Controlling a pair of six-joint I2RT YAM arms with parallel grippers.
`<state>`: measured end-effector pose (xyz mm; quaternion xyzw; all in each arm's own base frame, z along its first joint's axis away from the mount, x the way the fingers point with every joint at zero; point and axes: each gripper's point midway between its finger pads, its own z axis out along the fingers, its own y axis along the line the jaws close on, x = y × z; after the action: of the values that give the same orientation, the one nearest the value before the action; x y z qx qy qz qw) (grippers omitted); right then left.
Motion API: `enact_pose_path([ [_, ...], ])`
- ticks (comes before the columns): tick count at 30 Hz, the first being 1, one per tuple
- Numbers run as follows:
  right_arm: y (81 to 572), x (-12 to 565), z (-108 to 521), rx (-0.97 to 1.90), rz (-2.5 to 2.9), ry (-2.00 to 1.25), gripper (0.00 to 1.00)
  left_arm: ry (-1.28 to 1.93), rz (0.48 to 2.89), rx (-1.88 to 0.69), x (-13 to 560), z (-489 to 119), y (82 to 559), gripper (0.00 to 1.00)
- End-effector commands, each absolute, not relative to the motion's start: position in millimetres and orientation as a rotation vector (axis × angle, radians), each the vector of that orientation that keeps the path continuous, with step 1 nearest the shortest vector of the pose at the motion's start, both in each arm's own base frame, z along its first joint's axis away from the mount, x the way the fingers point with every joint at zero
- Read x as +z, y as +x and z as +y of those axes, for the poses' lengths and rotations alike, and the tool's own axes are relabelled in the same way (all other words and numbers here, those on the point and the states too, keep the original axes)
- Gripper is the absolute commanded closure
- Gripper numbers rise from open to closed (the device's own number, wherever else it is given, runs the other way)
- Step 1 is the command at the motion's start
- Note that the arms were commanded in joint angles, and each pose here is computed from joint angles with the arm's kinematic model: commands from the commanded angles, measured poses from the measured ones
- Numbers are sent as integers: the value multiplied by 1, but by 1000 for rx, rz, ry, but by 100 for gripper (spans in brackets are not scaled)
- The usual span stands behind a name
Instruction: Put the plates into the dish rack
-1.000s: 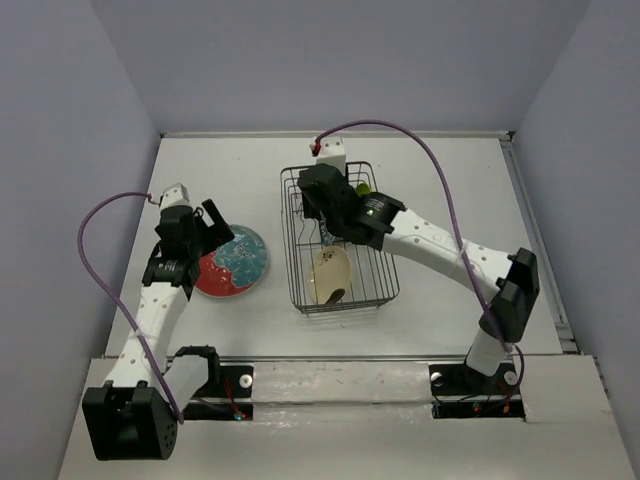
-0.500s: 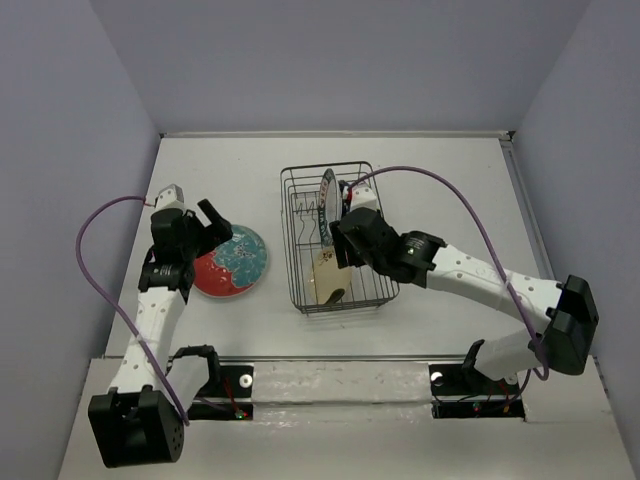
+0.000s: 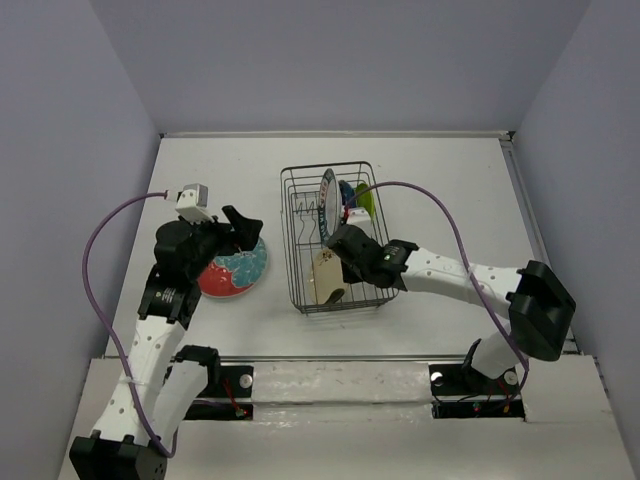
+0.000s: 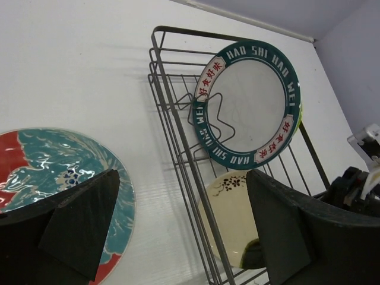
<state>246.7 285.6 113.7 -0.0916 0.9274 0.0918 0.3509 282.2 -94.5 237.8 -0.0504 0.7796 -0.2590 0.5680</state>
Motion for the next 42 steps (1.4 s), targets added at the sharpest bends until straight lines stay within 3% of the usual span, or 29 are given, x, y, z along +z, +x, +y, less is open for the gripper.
enact_pose_path([
  [1, 256, 121, 298, 314, 2373, -146, 86, -18, 1777, -657, 255, -109, 277, 1],
  [2, 259, 125, 296, 297, 2353, -134, 93, -9, 1776, -659, 256, -111, 277, 1],
  [18, 273, 258, 273, 6, 2150, -259, 93, 14, 1748, -661, 264, -117, 268, 1],
  [26, 314, 320, 289, -144, 1999, -221, 93, -37, 1748, -605, 265, -106, 270, 1],
  [33, 355, 324, 306, -477, 1935, -294, 93, -50, 1762, -587, 261, -104, 269, 1],
  [42, 380, 297, 308, -601, 1948, -367, 93, -53, 1766, -579, 260, -105, 268, 1],
])
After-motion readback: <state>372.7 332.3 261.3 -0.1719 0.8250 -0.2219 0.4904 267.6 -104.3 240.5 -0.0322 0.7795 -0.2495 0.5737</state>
